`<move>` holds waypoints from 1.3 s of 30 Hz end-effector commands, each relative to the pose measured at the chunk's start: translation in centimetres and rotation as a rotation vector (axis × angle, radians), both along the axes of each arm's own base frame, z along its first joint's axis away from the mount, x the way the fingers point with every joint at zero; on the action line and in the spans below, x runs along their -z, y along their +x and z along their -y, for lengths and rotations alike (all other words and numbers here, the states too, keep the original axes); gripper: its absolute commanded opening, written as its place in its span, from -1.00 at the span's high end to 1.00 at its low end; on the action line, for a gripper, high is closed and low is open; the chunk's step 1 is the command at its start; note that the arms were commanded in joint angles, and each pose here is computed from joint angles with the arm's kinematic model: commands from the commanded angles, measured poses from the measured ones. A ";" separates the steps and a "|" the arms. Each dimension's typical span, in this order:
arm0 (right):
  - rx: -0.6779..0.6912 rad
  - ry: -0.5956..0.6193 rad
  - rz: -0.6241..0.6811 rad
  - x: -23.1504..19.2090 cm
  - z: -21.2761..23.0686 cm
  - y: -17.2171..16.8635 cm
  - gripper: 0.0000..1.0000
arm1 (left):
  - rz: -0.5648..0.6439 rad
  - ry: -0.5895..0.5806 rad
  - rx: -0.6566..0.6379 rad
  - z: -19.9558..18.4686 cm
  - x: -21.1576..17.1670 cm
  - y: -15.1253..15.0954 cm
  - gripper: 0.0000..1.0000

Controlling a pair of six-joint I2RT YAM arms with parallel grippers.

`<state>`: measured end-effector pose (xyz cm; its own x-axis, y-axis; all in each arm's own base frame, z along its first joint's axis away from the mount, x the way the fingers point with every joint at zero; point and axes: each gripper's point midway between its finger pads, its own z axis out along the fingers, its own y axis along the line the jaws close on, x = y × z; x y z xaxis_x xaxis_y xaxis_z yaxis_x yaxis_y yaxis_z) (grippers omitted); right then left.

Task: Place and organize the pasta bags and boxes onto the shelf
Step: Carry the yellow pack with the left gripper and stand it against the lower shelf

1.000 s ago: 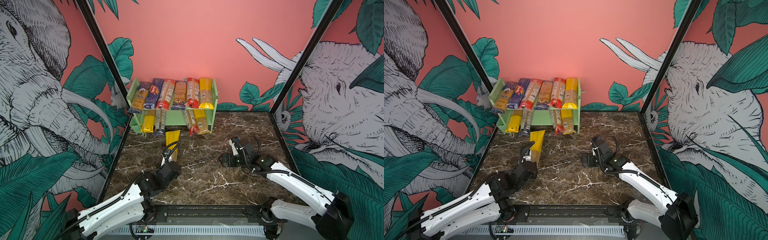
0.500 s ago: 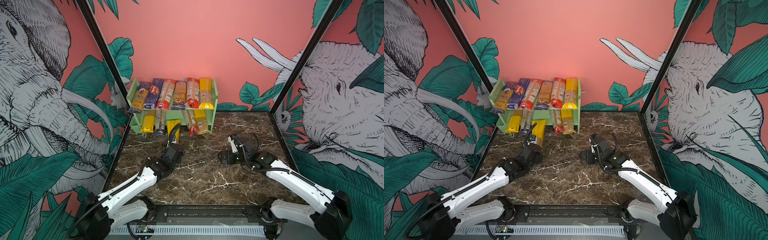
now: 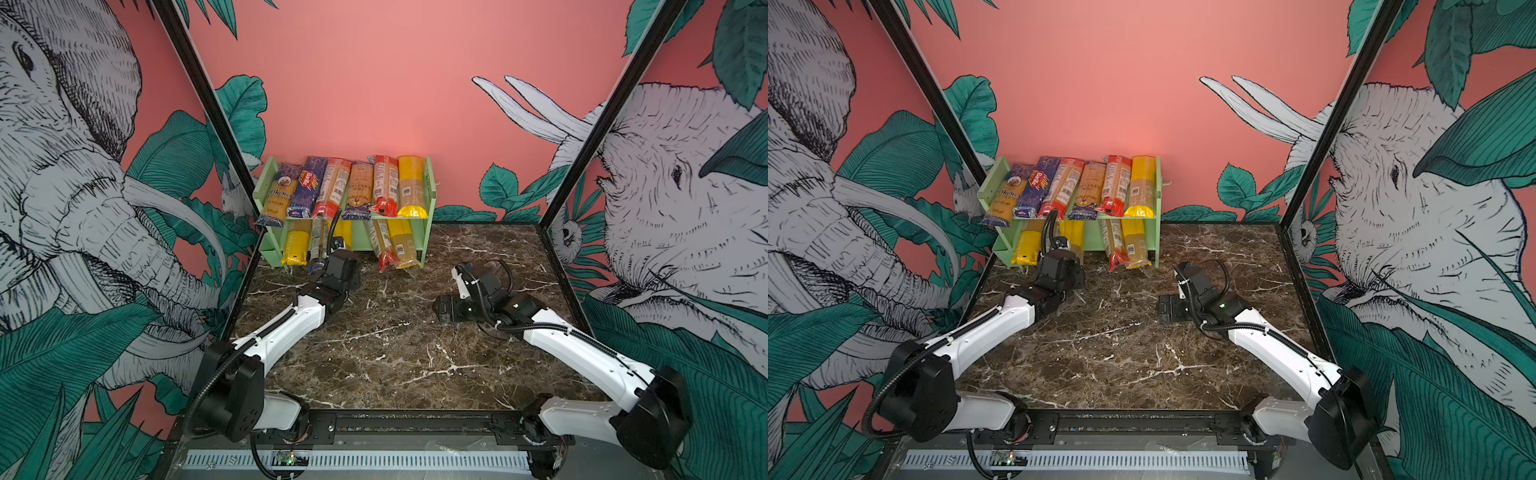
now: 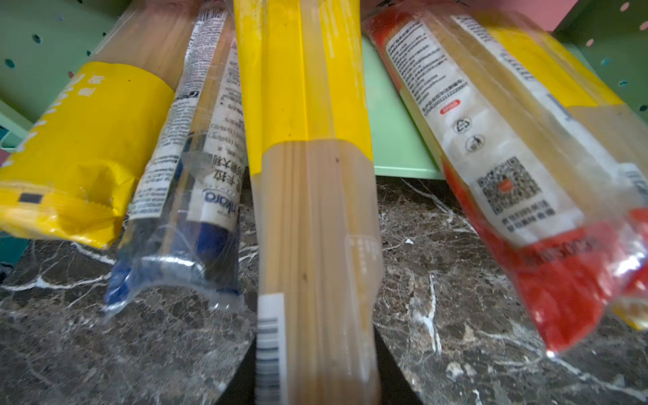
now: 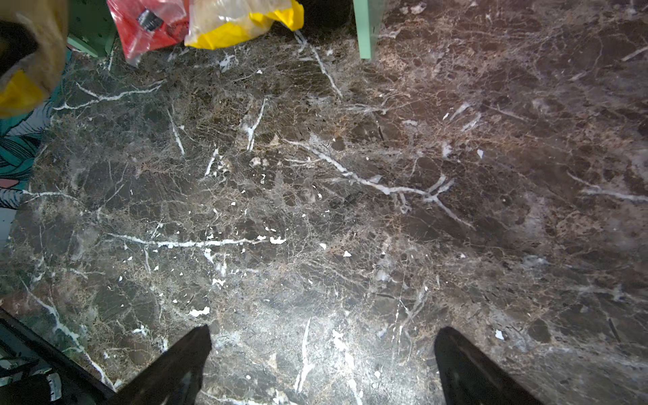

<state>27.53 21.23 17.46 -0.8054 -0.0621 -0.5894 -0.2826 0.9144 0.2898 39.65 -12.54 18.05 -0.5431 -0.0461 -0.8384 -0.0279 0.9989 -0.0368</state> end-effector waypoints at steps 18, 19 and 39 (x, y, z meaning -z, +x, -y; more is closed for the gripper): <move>0.033 -0.034 0.011 -1.2 0.7 2.4 -0.98 | 0.250 -0.105 0.005 1.6 -8.5 9.8 1.00; 0.035 -0.034 0.010 -1.2 0.7 2.5 -0.98 | 0.243 -0.105 0.008 1.8 -8.2 10.0 1.00; 0.067 -0.046 0.017 -2.2 2.3 2.2 -0.98 | 0.175 -0.137 -0.006 0.9 -5.2 8.9 -0.68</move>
<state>29.47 19.26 17.99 -0.8228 -0.0489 -0.5662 -0.2228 0.9443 0.2421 48.01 -14.25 17.29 -0.5420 -0.0844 -0.8361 -0.0085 0.9954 -0.0950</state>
